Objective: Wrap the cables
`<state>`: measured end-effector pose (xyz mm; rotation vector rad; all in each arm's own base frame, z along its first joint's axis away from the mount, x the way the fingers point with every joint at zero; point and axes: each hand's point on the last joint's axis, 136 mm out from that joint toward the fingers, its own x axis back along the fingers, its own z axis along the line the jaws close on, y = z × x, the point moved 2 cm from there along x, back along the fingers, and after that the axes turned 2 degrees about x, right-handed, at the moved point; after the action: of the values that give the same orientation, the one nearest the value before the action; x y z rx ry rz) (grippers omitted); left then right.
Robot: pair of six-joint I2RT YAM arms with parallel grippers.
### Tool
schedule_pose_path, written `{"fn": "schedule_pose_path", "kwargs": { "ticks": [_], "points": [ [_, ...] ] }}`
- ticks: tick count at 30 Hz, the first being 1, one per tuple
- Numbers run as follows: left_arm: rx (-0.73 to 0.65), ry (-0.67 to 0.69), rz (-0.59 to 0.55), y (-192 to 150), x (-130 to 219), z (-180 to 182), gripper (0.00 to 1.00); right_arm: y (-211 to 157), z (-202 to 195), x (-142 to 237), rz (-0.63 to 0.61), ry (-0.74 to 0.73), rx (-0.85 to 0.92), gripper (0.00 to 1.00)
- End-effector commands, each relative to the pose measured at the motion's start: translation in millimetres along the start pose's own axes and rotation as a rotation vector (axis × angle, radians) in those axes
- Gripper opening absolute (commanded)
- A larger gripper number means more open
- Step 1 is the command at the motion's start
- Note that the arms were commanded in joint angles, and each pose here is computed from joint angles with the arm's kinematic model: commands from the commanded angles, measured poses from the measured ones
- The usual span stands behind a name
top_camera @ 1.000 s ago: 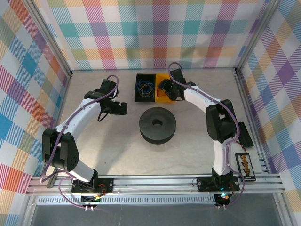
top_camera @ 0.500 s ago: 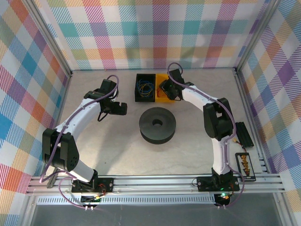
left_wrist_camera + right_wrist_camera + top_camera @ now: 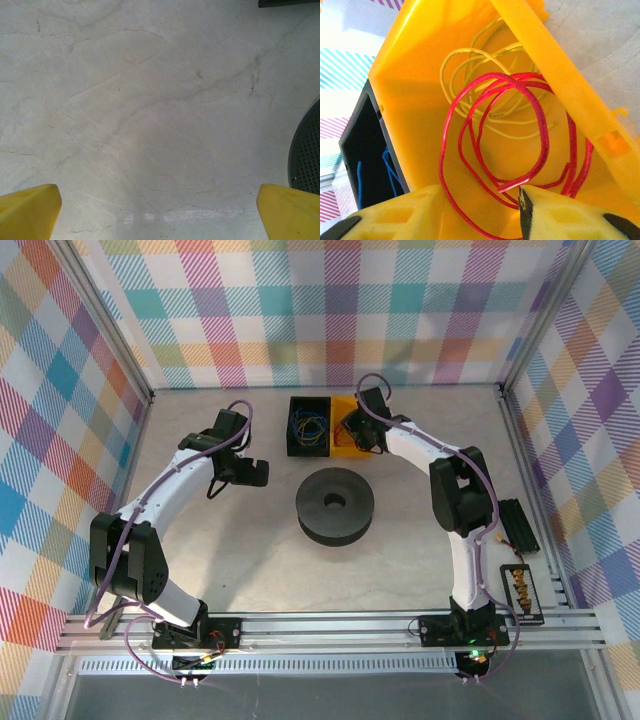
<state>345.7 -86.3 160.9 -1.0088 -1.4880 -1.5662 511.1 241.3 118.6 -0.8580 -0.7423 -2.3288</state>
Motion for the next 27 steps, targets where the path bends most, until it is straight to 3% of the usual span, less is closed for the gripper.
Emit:
{"fn": "schedule_pose_path", "kwargs": {
  "ticks": [1, 20, 24, 27],
  "points": [
    [-0.028, 0.006, -0.004, 3.3, 7.9, -3.5, 1.0, 9.2, 11.1, -7.5, -0.029, 0.033, -0.035, 0.41],
    [-0.036, 0.015, 0.005, -0.4, 7.1, -1.6, 1.0, 19.0, 8.2, -7.9, -0.081, 0.008, -0.021, 0.21],
    [-0.035, 0.016, 0.005, -0.9, 7.5, -1.1, 1.0, 20.7, 10.3, -6.1, -0.079, 0.019, -0.006, 0.0],
    [-0.038, 0.017, 0.004, -0.9, 8.4, -1.0, 1.0, 21.0, 15.9, -3.2, -0.062, 0.045, 0.007, 0.0]
  ]
}}
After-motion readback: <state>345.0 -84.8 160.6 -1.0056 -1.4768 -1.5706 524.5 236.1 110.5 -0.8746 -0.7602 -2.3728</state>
